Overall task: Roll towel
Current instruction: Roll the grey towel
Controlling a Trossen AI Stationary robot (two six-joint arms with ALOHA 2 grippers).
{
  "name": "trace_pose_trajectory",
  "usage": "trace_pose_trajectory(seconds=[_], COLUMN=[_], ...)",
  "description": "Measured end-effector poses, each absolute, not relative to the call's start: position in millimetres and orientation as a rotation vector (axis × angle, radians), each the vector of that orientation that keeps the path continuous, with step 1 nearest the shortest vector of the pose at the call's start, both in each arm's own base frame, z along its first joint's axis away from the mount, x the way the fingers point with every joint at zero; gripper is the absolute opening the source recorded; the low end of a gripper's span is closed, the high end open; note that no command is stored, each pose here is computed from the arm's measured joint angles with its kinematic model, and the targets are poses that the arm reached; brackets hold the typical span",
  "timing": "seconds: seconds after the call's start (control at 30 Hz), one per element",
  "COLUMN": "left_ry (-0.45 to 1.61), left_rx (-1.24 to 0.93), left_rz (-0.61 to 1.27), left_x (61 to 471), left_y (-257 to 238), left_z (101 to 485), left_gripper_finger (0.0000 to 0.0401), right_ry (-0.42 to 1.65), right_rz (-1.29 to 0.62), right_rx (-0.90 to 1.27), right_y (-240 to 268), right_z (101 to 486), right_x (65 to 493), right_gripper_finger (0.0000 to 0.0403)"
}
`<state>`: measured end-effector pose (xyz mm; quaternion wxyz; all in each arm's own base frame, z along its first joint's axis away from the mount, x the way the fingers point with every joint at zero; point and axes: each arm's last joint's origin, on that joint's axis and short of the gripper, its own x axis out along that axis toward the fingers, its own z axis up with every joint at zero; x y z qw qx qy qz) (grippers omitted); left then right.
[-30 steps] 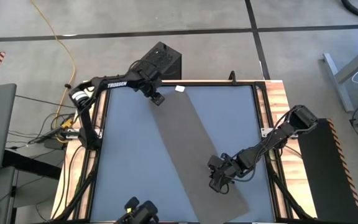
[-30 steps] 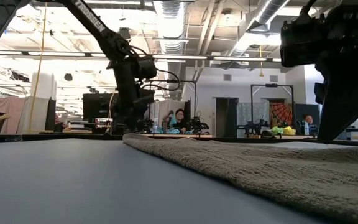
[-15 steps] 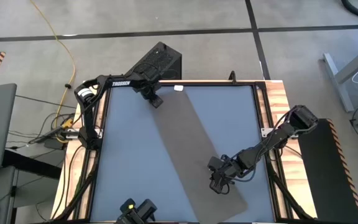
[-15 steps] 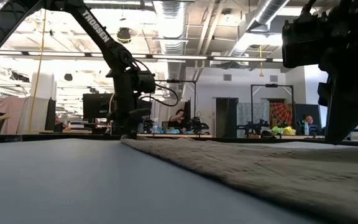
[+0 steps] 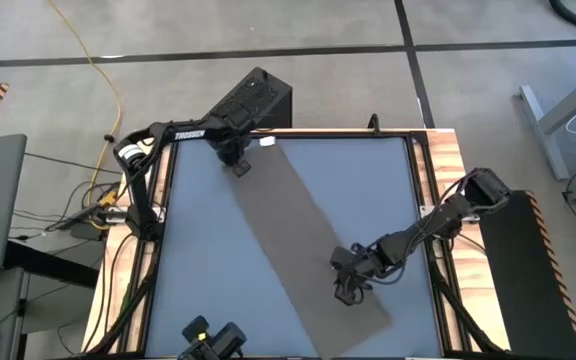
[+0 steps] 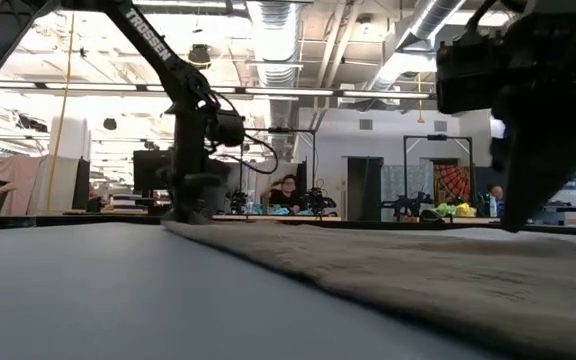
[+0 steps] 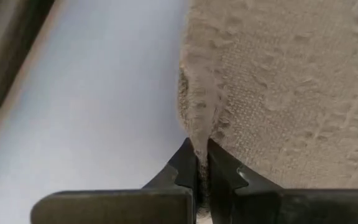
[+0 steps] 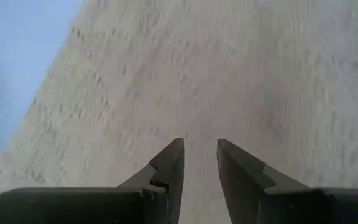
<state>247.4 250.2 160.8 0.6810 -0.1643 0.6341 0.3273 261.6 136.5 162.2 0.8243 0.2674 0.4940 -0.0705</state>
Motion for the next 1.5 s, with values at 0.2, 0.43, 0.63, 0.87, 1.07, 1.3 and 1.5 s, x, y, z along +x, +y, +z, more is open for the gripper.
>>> trace_pose_trajectory(seconds=[0.2,0.43,0.63,0.87,1.07,1.3,1.5], left_ry=[1.503,1.516,1.63,1.64,1.499,1.229,0.885], left_rx=[-0.251,-0.271,-0.237,-0.252,-0.212,-0.271,-0.378], left_rz=[0.82,0.87,0.863,0.922,0.996,0.965,0.509], left_x=[236,227,219,212,203,193,211], left_y=[250,254,251,245,236,214,160], left_z=[176,178,178,193,232,280,300], left_gripper_finger=[0.0,0.0002,0.0045,0.0127,0.017,0.0176,0.0176], right_ry=[1.052,1.091,1.168,1.186,1.185,1.118,0.981], right_rz=[-0.152,-0.089,0.041,0.072,0.074,0.073,0.075], right_rx=[0.566,0.631,0.713,0.731,0.733,0.769,0.763], right_y=[114,91,77,77,76,72,82], right_z=[162,163,163,163,166,194,220], right_x=[273,282,284,284,282,271,261], right_gripper_finger=[0.0122,0.0122,0.0122,0.0122,0.0122,0.0122,0.0122])
